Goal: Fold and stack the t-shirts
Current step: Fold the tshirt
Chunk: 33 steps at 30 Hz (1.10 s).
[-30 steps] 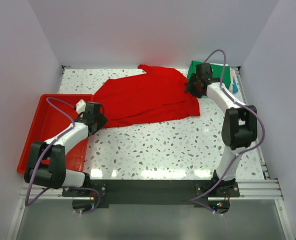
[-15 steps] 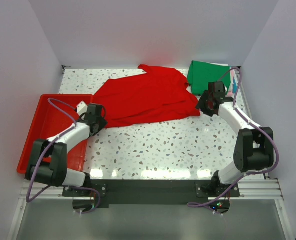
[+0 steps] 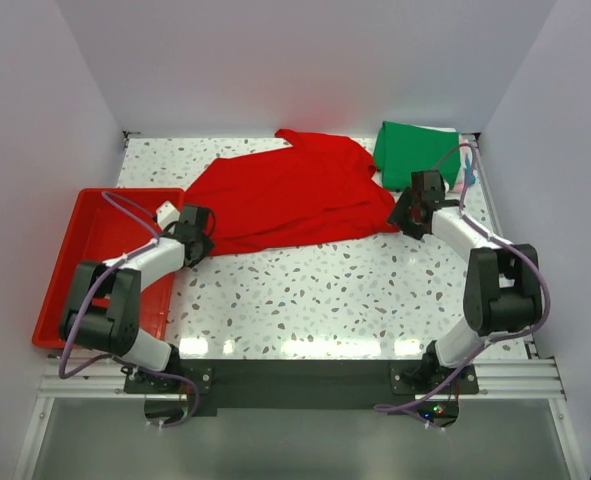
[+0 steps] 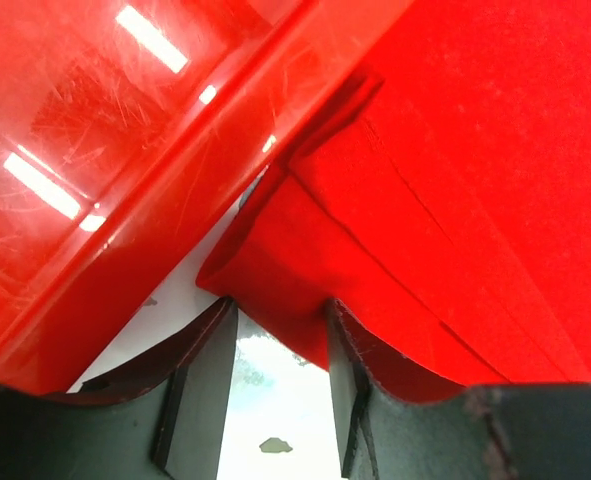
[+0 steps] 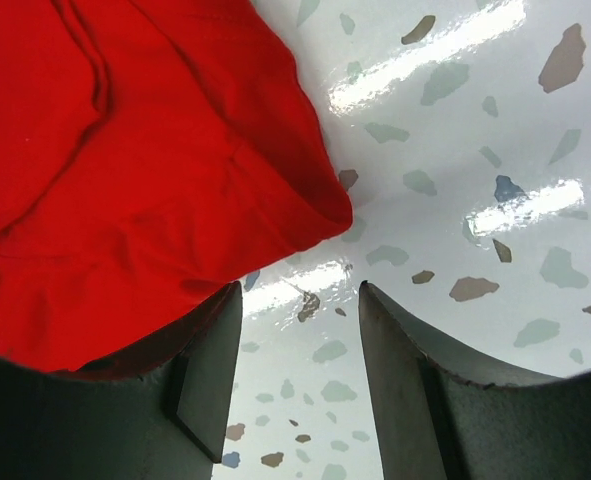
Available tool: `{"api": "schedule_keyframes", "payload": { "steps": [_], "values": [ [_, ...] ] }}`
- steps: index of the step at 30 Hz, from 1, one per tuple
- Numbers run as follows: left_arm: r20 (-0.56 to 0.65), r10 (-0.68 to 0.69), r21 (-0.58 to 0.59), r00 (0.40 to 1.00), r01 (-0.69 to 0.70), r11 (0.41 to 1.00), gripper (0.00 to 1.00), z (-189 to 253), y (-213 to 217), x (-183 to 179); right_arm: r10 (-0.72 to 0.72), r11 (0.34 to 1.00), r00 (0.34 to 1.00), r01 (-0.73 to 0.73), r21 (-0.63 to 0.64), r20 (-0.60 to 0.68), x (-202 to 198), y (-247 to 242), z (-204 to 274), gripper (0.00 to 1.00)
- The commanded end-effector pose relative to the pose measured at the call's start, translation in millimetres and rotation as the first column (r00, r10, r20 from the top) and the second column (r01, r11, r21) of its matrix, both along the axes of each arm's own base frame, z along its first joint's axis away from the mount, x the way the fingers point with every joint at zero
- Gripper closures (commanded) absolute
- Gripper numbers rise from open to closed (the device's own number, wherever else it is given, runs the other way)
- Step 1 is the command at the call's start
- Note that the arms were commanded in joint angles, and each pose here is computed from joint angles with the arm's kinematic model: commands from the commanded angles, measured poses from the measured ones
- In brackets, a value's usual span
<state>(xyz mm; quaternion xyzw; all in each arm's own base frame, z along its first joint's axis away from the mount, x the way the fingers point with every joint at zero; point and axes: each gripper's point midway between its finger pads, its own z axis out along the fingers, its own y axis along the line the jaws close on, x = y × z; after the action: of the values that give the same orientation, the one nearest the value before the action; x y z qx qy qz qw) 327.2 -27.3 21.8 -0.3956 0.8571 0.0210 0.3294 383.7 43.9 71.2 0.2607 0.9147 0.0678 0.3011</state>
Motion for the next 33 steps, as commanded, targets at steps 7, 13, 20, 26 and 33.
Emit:
{"api": "schedule_keyframes", "payload": {
  "steps": [7, 13, 20, 26, 33],
  "values": [
    [-0.04, 0.073, 0.079, 0.996, -0.07, 0.994, 0.62, -10, 22, -1, -0.016, 0.999, 1.0, 0.015, 0.035, 0.025, 30, 7, -17, 0.46],
    [-0.048, 0.068, 0.083, 0.997, -0.064, 0.995, 0.83, -12, 22, 1, -0.026, 0.999, 1.0, 0.026, 0.034, 0.015, 39, 7, -26, 0.53],
    [-0.007, 0.03, 0.072, 1.0, -0.029, 0.997, 1.0, 7, 17, 13, -0.046, 0.999, 0.999, 0.046, -0.009, 0.03, 50, -5, -9, 0.97],
    [0.036, 0.011, 0.056, 0.999, -0.013, 0.998, 1.0, 29, 14, 15, -0.092, 0.996, 0.995, 0.092, -0.015, 0.026, 25, -32, 14, 1.0],
    [0.08, -0.023, 0.013, 0.997, 0.022, 1.0, 1.0, 46, 4, -3, -0.169, 0.986, 0.985, 0.169, -0.01, 0.035, -32, -68, 31, 1.0]
  ]
}}
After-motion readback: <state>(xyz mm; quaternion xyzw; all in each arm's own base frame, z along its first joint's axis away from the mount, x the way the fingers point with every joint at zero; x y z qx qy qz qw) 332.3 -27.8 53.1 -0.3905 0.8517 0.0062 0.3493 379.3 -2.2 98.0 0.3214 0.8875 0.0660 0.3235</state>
